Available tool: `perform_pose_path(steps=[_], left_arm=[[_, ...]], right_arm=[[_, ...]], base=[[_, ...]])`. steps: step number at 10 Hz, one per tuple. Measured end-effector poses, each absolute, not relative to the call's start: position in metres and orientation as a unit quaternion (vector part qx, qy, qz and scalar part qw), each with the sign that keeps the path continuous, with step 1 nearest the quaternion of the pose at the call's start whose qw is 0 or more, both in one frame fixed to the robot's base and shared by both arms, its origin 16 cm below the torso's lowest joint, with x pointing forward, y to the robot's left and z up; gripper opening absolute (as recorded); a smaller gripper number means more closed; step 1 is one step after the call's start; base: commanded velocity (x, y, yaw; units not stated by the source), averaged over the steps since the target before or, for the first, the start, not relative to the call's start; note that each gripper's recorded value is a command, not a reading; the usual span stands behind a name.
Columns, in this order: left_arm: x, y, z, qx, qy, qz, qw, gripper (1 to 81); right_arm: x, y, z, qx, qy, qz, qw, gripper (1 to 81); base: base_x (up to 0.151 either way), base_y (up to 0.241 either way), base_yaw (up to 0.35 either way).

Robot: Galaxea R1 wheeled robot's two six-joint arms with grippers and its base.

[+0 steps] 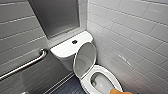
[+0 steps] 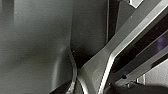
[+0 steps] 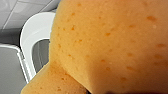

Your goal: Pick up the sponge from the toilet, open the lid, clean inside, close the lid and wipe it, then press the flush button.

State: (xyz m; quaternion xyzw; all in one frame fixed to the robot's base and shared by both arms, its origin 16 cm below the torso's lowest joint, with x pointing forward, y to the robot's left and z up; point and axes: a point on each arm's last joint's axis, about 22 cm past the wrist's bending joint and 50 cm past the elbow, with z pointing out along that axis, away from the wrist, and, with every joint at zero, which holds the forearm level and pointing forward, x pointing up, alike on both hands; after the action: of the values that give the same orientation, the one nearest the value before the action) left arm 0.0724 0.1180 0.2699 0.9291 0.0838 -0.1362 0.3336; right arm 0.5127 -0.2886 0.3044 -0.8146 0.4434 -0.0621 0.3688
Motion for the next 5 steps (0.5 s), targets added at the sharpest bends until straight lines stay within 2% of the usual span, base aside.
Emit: perform_pose_path(steps=[1,5], left_arm=[[0.072,0.119,0.270,0.929,0.082,-0.136,0.333,81.1],[0.073,0.119,0.270,0.930,0.077,-0.133,0.335,81.1]], right_arm=[[0.503,-0.284,0.306,-0.820,0.435,-0.051,0.369,1.0],[0.444,-0.252,0.308,-0.874,0.337,0.037,0.348,1.0]], base=[[0.000,0.000,0.000],[0.000,0.000,0.000]])
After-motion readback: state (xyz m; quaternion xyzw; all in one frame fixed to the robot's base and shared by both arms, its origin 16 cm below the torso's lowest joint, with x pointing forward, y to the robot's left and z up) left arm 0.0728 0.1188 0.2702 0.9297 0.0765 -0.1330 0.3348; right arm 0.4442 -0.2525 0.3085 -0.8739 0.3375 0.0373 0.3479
